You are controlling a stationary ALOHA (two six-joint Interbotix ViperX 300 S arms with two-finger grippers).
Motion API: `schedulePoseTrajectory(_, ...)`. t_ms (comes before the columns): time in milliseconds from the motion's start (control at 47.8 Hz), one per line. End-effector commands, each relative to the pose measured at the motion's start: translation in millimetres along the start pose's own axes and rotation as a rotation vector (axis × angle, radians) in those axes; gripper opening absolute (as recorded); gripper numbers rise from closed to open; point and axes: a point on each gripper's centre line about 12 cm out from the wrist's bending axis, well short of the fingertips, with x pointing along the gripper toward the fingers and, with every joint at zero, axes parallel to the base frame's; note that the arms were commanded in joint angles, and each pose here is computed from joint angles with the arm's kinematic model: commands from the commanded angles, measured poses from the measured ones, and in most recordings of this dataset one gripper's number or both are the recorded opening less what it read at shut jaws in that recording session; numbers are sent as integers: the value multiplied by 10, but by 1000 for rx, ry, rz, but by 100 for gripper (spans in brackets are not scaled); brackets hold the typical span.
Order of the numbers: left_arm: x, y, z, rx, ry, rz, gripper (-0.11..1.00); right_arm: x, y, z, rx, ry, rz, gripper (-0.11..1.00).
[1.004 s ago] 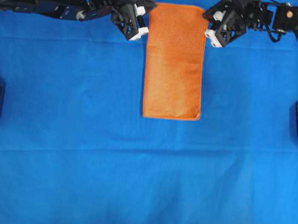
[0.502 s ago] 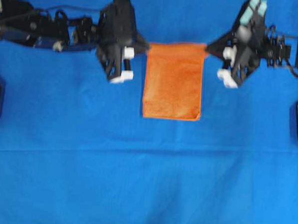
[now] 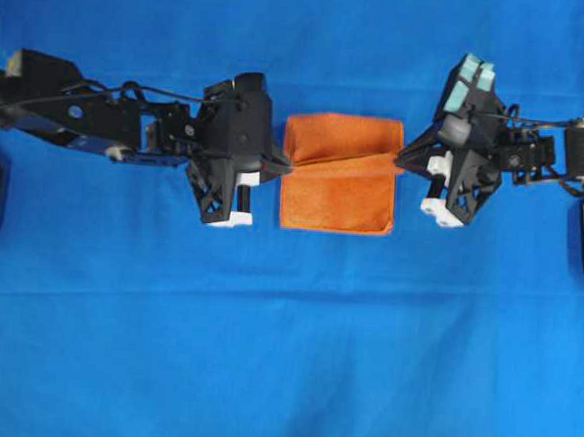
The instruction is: Fold the orange towel.
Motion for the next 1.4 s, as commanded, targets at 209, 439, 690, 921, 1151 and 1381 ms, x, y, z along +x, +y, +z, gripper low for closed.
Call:
schedulePoseTrajectory(209,168,-78,-108,11,-1,-11,3,144,58,-100,10,35,27,2)
schedulePoseTrajectory(439,188,-165,-112,25,-20,-25,3,144,87,-90,8,18,47,2)
schedulePoseTrajectory(690,188,-141,-124,20,-22,-19,3,181,143,-77,31,5,74,3)
schedulePoseTrajectory(921,176,-140,-114,24,-24,-19,35,195,267,-74,19,9,100,52)
schedulePoseTrajectory(1151,-53,-120,20,67,-23,-20,75,-14,352,129,0,-61,113,60)
schedulePoseTrajectory(1381,-560,-46,254,79,-57,-9,70,-559,281,380,-26,-157,51,61)
